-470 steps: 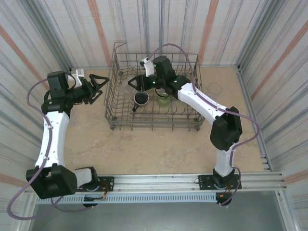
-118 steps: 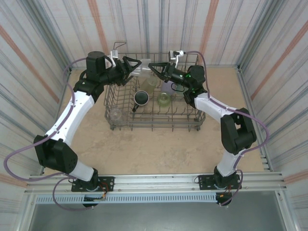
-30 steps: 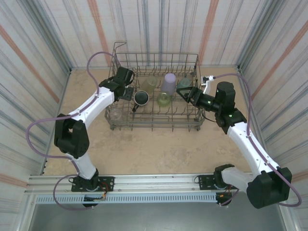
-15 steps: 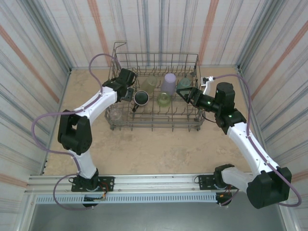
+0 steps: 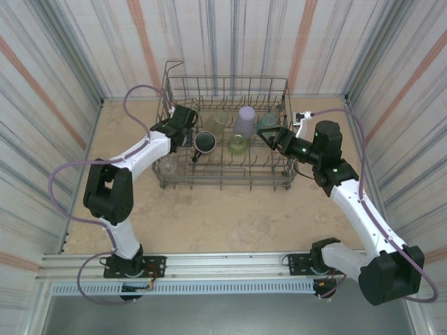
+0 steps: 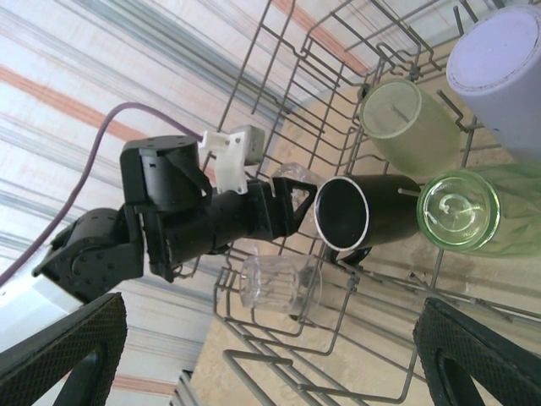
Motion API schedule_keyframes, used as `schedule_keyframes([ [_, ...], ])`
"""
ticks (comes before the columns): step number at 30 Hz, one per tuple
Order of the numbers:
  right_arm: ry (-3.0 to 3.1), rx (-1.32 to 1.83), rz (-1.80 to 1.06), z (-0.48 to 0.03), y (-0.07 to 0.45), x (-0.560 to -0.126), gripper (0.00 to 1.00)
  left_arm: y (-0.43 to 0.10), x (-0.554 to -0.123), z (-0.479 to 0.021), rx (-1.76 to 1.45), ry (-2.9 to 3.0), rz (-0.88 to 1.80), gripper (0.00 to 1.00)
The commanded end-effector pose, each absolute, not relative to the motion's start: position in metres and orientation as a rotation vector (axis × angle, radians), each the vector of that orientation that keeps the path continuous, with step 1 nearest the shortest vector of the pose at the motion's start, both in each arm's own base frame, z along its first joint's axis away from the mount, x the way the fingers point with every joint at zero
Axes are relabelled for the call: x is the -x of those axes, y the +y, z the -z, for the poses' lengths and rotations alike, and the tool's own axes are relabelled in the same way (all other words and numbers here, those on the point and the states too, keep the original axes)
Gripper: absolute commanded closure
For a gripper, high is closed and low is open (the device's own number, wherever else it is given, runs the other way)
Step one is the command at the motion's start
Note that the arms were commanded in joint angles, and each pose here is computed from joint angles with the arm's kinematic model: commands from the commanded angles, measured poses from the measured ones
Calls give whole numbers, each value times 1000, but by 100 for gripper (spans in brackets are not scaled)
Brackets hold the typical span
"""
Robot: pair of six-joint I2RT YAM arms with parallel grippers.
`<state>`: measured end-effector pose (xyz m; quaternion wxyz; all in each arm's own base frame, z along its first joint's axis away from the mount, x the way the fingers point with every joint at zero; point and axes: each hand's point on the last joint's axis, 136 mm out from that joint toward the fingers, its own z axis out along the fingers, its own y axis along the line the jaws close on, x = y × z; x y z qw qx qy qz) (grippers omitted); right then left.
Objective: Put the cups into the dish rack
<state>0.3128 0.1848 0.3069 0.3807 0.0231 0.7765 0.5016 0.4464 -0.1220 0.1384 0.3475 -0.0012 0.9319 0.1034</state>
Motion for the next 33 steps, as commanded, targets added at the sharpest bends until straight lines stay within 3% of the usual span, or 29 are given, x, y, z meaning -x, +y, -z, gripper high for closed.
schedule_keyframes([
  [1,1962,-63,-1258,-311,180,-310,9,-116,-434,-129,52,2443,-280,16],
  [6,1961,-74,-1254,-311,178,-309,9,-113,-435,-136,74,2423,-290,2],
  [26,1952,-94,-1262,-312,177,-304,9,-88,-432,-202,141,2315,-409,1],
  [33,1938,-89,-1246,-317,173,-299,9,-88,-429,-223,251,2322,-272,1],
])
